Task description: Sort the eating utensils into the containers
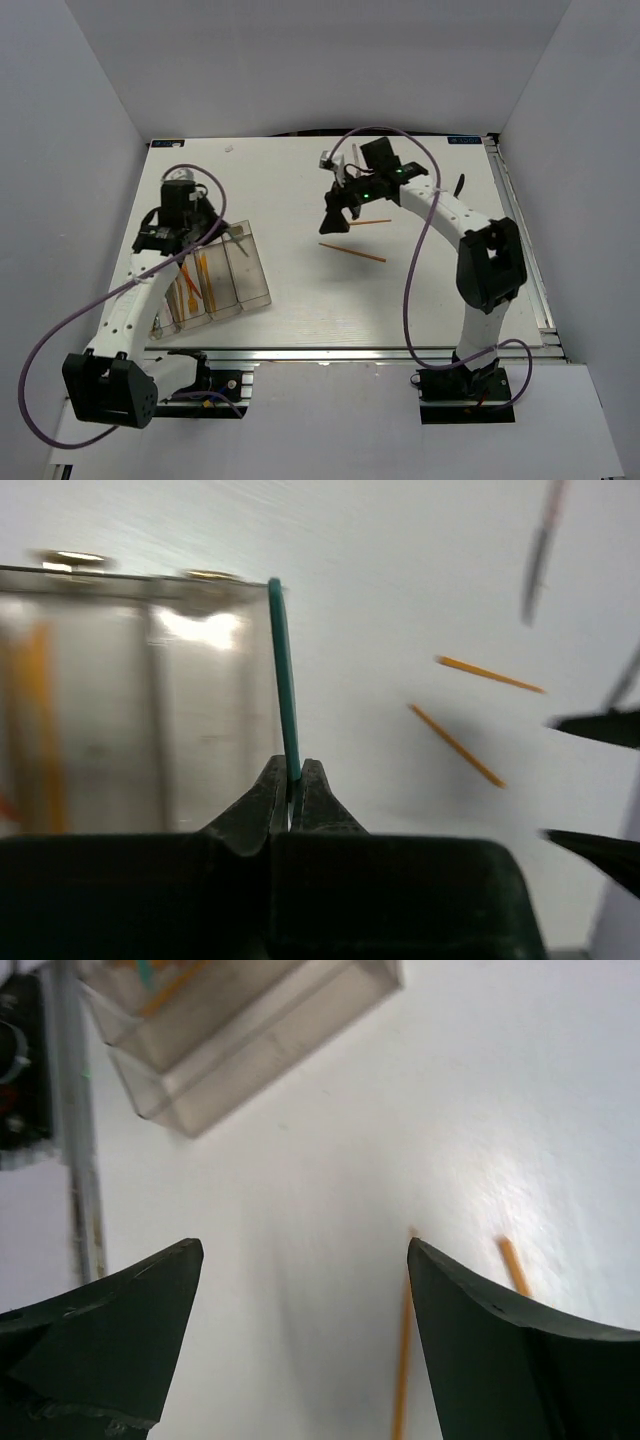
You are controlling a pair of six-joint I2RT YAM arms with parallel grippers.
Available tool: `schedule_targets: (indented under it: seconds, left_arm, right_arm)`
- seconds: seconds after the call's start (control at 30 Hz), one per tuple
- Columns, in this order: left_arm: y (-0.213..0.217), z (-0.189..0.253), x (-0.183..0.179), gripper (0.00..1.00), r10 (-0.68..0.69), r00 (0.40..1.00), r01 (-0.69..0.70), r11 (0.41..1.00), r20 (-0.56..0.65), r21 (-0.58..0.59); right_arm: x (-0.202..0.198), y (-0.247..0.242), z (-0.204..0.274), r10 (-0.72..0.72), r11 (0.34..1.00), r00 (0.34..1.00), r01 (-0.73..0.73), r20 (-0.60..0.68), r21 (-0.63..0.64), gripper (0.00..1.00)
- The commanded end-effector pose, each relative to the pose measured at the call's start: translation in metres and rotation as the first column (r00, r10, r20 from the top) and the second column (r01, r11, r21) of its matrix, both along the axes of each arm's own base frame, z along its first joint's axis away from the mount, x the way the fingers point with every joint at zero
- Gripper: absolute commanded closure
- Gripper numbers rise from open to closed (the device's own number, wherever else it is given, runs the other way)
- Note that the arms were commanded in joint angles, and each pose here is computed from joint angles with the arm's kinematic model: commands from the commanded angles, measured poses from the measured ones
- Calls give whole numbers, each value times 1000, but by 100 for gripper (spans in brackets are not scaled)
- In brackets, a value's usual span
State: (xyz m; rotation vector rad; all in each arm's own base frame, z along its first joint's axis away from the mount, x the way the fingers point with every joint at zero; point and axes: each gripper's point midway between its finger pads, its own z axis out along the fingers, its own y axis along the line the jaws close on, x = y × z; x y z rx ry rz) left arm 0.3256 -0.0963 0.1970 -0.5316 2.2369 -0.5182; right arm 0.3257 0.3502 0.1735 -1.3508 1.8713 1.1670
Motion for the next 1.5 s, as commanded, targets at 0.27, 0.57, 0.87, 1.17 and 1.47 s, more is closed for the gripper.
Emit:
schedule_targets:
  seconds: [0.27, 0.57, 0.87, 1.17, 1.47]
  left_arm:
    - [86, -56, -38, 100, 27, 956, 77, 938, -291, 339]
    - [86, -90, -39, 79, 8, 920, 136, 931, -393, 338]
    - [78, -79, -40, 26, 8, 932, 107, 949, -363, 296]
    - [58, -25, -29, 16, -47, 981, 85, 976, -186, 201]
    - [36, 22, -19, 10, -68, 998, 67, 995, 9, 69]
  right_arm:
    - [51, -104, 11, -30, 997, 960, 49, 278, -63, 20]
    - [94, -152, -1, -261, 954, 929, 290, 262, -80, 31]
    - [171, -269, -29, -744, 623, 653, 754, 140, -208, 11]
    - [206, -402, -61, -945, 47, 147, 945, 293, -323, 11]
    - [240, -419, -94, -939, -14, 95, 949, 331, -314, 14]
